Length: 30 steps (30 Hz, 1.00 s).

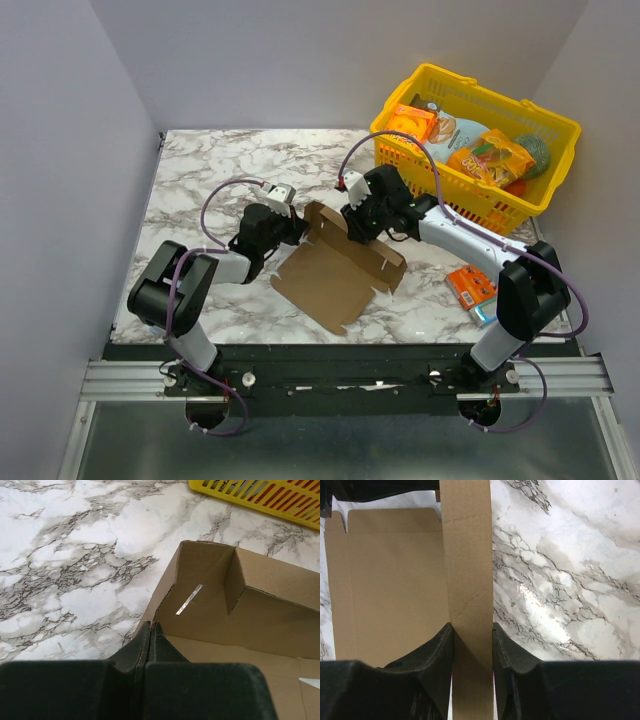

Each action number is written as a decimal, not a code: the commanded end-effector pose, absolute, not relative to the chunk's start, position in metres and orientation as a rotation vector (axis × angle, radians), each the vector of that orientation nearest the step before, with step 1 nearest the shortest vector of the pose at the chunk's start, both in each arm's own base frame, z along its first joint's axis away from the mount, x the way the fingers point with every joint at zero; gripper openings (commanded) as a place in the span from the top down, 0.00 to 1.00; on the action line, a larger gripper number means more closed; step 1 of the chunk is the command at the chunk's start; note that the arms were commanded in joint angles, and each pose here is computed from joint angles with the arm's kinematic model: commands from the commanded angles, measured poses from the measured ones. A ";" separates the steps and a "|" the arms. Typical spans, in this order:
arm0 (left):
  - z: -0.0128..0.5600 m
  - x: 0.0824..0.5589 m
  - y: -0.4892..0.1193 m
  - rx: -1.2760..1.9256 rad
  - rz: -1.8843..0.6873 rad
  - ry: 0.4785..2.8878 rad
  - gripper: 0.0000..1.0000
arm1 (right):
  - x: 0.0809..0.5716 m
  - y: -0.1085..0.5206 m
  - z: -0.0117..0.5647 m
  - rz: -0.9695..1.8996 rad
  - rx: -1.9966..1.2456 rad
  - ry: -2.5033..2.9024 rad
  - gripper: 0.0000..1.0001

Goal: Fold the paper box

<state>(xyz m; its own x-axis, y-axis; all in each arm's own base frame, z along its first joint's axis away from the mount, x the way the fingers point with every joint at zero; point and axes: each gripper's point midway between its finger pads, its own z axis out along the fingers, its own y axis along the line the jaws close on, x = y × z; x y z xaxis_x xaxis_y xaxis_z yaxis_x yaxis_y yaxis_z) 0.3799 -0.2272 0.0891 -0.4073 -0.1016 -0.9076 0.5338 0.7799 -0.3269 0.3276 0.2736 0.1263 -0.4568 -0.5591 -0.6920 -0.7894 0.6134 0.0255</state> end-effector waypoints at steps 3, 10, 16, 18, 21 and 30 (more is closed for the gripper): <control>0.111 0.362 -0.257 0.393 -0.811 1.853 1.00 | 0.323 0.270 0.118 0.438 -1.063 2.217 0.66; 0.106 0.344 -0.265 0.431 -0.838 1.884 1.00 | 0.325 0.269 0.116 0.432 -1.054 2.223 0.66; 0.095 0.327 -0.276 0.481 -0.847 1.916 1.00 | 0.324 0.270 0.115 0.435 -1.055 2.223 0.66; 0.089 0.323 -0.278 0.501 -0.841 1.924 1.00 | 0.324 0.271 0.116 0.439 -1.055 2.220 0.66; 0.081 0.316 -0.284 0.530 -0.840 1.941 1.00 | 0.323 0.271 0.114 0.444 -1.069 2.216 0.66; 0.061 0.315 -0.275 0.420 -0.793 2.011 1.00 | 0.308 0.279 0.100 0.401 -1.232 2.167 0.65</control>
<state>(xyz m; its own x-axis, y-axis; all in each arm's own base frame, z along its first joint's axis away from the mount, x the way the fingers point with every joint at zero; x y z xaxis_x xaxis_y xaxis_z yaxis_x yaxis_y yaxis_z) 0.3452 -0.2639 0.0913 -0.4208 -0.0363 -0.9064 0.5763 0.7610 -0.2980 0.3372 0.2621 0.1239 -0.4487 -0.5756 -0.6836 -0.7700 0.6372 -0.0312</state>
